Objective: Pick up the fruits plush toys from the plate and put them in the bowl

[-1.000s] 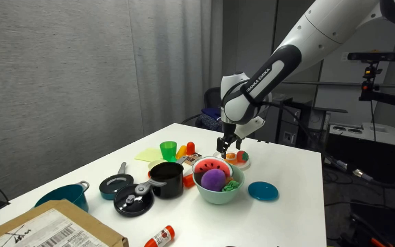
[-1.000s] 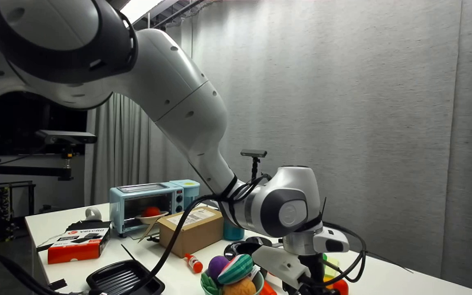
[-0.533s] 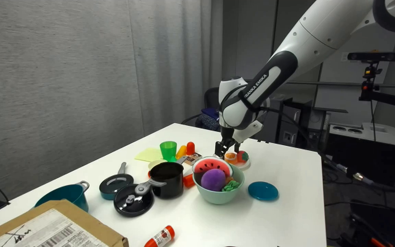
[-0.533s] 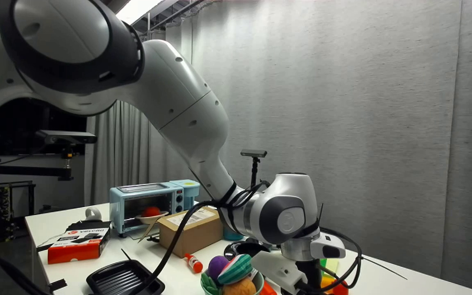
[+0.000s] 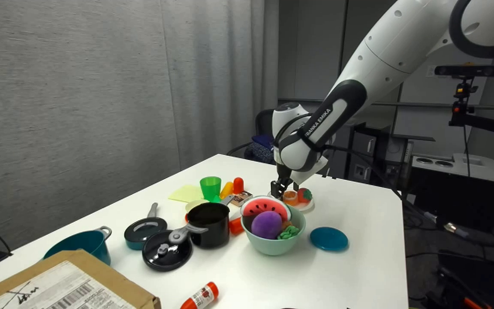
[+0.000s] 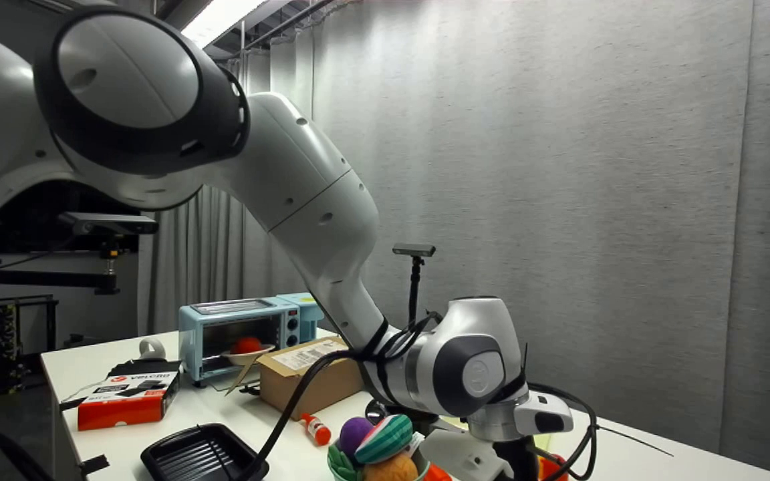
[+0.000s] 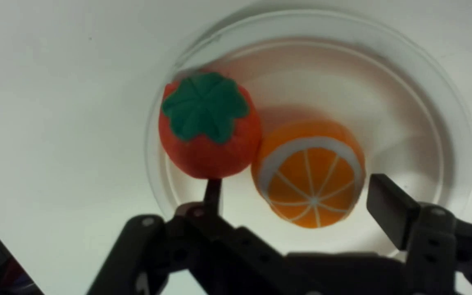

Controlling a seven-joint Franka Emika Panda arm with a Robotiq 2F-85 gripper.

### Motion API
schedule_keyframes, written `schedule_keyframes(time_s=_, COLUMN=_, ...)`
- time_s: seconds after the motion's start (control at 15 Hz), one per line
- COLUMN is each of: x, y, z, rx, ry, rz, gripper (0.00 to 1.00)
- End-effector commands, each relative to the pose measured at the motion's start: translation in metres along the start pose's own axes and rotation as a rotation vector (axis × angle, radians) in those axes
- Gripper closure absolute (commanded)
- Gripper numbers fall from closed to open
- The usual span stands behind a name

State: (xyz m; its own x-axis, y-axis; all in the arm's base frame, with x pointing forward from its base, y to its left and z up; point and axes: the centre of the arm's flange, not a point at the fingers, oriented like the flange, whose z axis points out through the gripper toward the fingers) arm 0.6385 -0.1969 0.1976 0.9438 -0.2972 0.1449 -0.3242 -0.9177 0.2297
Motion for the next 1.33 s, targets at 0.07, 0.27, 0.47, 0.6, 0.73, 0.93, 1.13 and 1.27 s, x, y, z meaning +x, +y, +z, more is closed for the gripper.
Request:
schedule_keyframes(time_s=0.07, x=0.01, y=-0.003, z=0.007, rx=-0.04, ry=0.009, rz=-0.012, gripper=0.51)
schedule_keyframes(time_s=0.27, x=0.013, y=-0.005, z=-0.001, rx=-0.027, ry=0.002, rz=-0.014, gripper=0.73)
schedule_keyframes(time_s=0.47, x=0.018, y=-0.007, z=-0.016, rx=-0.016, ry=0.004, rz=-0.019, gripper=0.95)
schedule_keyframes(time_s=0.6, x=0.02, y=-0.008, z=-0.034, rx=-0.02, ry=0.017, rz=-0.029, gripper=0.96)
schedule_keyframes(time_s=0.73, x=0.021, y=-0.01, z=-0.056, rx=0.004, ry=0.031, rz=-0.05, gripper=0.97)
schedule_keyframes(time_s=0.93, x=0.023, y=-0.016, z=-0.09, rx=0.082, ry=0.028, rz=-0.11, gripper=0.96)
schedule_keyframes(time_s=1.13, x=0.022, y=-0.023, z=-0.124, rx=0.176, ry=-0.02, rz=-0.183, gripper=0.96)
schedule_keyframes(time_s=1.27, x=0.02, y=-0.029, z=-0.139, rx=0.233, ry=-0.06, rz=-0.218, gripper=0.96)
